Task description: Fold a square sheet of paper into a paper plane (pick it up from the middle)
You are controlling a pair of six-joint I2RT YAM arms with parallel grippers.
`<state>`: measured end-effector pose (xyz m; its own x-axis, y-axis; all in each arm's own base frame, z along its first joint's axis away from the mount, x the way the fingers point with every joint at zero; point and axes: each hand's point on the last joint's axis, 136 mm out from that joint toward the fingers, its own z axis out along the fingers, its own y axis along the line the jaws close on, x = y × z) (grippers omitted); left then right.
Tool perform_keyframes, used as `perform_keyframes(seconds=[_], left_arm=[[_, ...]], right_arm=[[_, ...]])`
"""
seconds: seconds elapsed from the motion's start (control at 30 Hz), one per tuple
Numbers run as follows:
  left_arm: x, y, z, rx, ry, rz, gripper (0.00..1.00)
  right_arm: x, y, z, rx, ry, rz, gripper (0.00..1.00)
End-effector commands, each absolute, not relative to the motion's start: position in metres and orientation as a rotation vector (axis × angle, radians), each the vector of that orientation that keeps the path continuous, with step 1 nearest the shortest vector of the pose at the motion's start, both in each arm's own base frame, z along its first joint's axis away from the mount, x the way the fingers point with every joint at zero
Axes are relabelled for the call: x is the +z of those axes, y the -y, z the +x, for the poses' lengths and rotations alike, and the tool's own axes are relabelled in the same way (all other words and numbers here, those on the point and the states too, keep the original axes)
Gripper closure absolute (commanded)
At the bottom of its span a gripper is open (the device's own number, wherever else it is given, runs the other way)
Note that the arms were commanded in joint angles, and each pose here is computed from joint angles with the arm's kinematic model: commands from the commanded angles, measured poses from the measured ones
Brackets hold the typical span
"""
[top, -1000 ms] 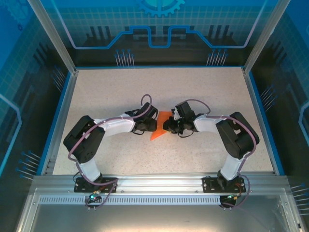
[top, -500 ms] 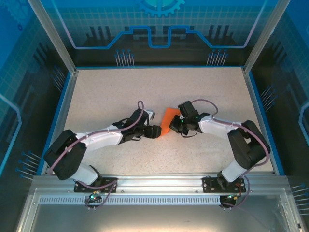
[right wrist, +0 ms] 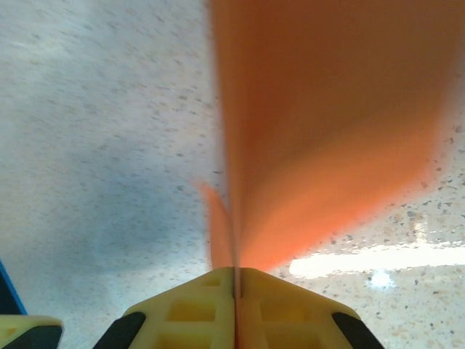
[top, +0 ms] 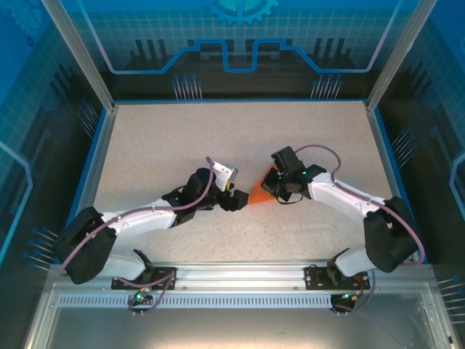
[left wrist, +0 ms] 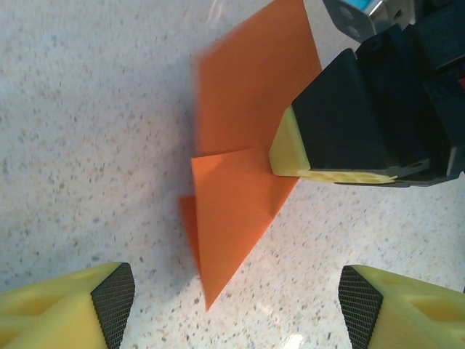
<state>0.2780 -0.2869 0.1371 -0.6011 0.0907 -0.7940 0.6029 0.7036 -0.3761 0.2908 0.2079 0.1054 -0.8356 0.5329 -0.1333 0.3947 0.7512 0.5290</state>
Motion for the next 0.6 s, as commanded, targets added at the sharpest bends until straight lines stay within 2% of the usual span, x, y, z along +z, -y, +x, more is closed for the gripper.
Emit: perform_keyframes(seconds=[0.0, 0.27, 0.57], left_arm=[[0.153, 0.289, 0.276, -0.839, -2.028, 0.557, 0.21], [0.144, 0.295, 0.276, -0.839, -2.039, 0.600, 0.20], [0.114, 0.311, 0.279, -0.818, -1.991, 0.741, 0.29]], right_arm=[[0.130, -0.194, 0.287, 0.595, -2.624, 0.698, 0.91], [0.121, -0.198, 0.288, 0.588, -2.636, 0.733, 0.90], [0.086, -0.231, 0.301, 0.736, -2.703, 0.801, 0.90]])
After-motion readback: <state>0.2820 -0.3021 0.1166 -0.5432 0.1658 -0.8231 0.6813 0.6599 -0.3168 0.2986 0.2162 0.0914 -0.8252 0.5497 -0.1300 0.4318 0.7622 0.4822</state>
